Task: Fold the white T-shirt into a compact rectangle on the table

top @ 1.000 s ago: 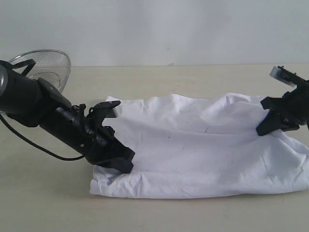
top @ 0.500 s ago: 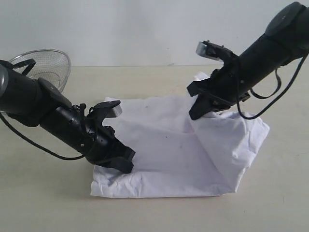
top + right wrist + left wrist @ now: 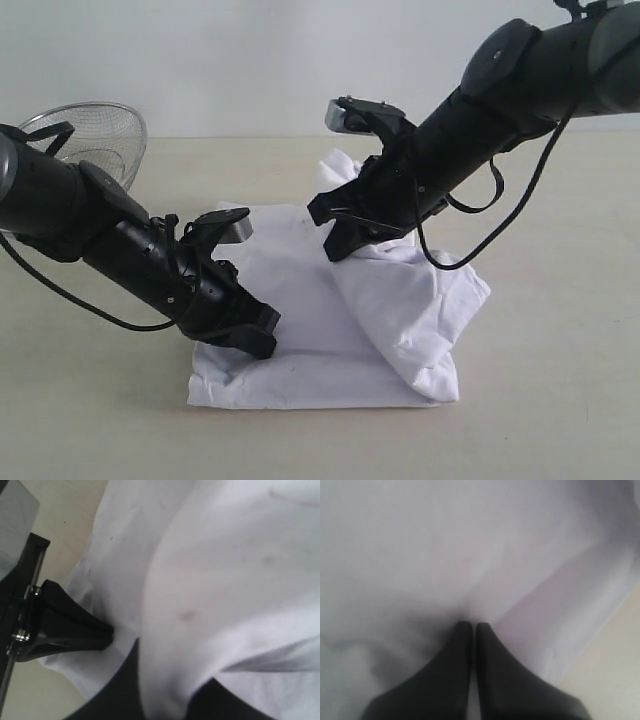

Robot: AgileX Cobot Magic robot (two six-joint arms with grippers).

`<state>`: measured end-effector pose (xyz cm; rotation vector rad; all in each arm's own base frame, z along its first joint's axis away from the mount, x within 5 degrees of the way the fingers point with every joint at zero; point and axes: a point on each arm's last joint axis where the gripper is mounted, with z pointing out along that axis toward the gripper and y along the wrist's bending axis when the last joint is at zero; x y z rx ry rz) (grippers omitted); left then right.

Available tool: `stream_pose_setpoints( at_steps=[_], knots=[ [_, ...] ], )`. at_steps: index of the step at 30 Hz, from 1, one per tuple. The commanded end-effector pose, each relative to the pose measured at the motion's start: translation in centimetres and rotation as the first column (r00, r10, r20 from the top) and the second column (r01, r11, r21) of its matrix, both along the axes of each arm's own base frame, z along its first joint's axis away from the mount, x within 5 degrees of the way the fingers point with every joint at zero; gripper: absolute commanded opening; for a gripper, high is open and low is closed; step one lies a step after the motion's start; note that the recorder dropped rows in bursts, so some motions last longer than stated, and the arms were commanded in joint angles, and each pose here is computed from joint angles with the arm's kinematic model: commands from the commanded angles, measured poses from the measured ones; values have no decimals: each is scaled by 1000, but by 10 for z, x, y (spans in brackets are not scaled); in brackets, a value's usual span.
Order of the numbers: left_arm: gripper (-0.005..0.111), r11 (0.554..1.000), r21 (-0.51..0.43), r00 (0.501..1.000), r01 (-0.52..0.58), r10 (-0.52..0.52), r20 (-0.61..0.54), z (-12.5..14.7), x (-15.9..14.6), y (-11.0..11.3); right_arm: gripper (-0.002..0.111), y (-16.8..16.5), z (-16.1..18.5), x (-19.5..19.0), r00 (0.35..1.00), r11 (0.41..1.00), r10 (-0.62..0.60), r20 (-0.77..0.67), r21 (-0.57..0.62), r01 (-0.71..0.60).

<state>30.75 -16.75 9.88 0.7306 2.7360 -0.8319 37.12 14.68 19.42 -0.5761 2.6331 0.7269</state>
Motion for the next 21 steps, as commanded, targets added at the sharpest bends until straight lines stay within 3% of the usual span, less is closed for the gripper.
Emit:
stream_pose_setpoints(
  at_steps=[1, 9, 21],
  knots=[
    [5, 999, 22, 999, 27, -27, -19, -7, -4, 0, 0, 9, 10, -1, 999, 1000, 9, 36, 16, -9],
    [5, 1000, 20, 1000, 24, -24, -20, -7, -4, 0, 0, 24, 36, 6, 996, 998, 36, 86, 54, -40],
    [5, 1000, 18, 1000, -2, 3, -9, -7, -2, 0, 0, 49, -14, 6, 997, 998, 69, -22, 16, -68]
  ],
)
